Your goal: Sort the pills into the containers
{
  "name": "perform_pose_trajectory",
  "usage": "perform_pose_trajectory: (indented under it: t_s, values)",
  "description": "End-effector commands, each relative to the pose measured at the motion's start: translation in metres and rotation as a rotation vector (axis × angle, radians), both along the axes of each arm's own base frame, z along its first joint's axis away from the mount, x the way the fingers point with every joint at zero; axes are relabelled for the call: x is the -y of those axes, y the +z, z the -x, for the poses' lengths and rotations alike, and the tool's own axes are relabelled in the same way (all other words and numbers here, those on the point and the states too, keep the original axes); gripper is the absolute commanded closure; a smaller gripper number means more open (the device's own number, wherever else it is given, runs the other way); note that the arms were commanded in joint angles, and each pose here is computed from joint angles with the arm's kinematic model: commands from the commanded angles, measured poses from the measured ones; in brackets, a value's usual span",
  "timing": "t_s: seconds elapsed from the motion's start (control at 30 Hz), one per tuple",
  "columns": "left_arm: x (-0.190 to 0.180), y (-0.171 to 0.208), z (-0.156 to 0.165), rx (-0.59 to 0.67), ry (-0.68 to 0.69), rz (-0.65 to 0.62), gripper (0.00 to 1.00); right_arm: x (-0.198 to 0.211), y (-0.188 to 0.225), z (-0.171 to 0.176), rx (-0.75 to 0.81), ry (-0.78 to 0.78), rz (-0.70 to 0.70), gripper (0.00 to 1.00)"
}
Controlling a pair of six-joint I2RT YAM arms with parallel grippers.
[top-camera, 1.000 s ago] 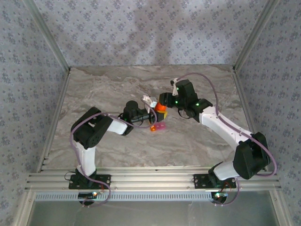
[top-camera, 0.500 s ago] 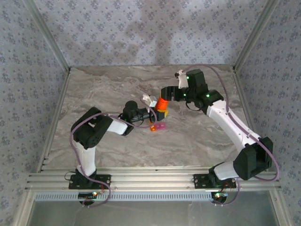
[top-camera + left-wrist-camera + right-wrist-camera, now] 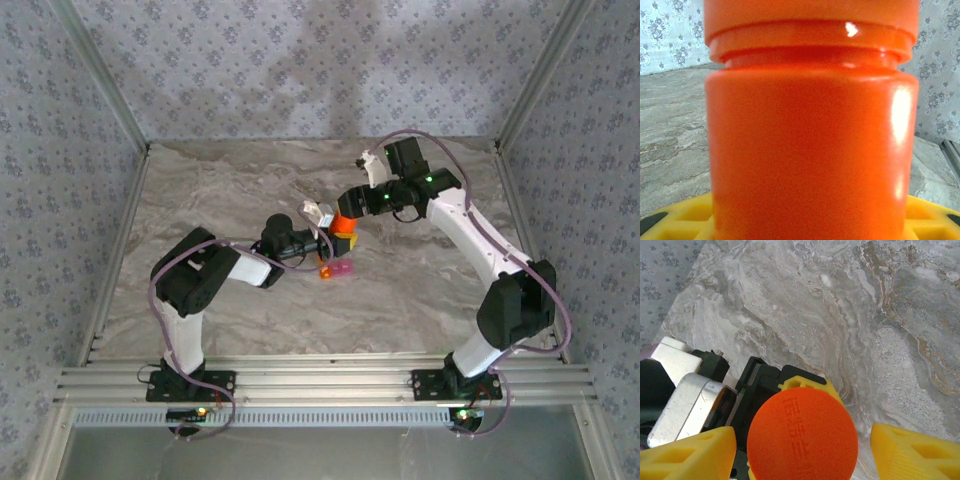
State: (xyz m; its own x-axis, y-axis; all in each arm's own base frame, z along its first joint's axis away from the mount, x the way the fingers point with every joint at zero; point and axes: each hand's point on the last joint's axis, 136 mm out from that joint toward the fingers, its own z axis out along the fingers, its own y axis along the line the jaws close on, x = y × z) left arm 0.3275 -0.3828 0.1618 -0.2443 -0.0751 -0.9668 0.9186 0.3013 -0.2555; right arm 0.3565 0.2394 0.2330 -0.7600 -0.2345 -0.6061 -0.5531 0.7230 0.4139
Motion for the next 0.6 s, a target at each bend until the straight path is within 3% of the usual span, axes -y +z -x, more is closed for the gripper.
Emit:
perform_pose_trajectory:
  t_s: [0.0,0.27,0.57]
  values:
    - [0.005,0.035,0.003,0.081,-0.026,0.067,1.0,-0.001,0.006,0.0,0.011,0.03,-0.006,0.3]
    - [0.005,0.035,0.003,0.081,-0.024,0.067,1.0,-0.003,0.001,-0.002,-0.002,0.029,-0.012,0.36]
    - [0.005,0.036,0.002,0.082,-0.023,0.069,1.0,-0.008,-0.006,0.002,-0.015,0.021,-0.009,0.52]
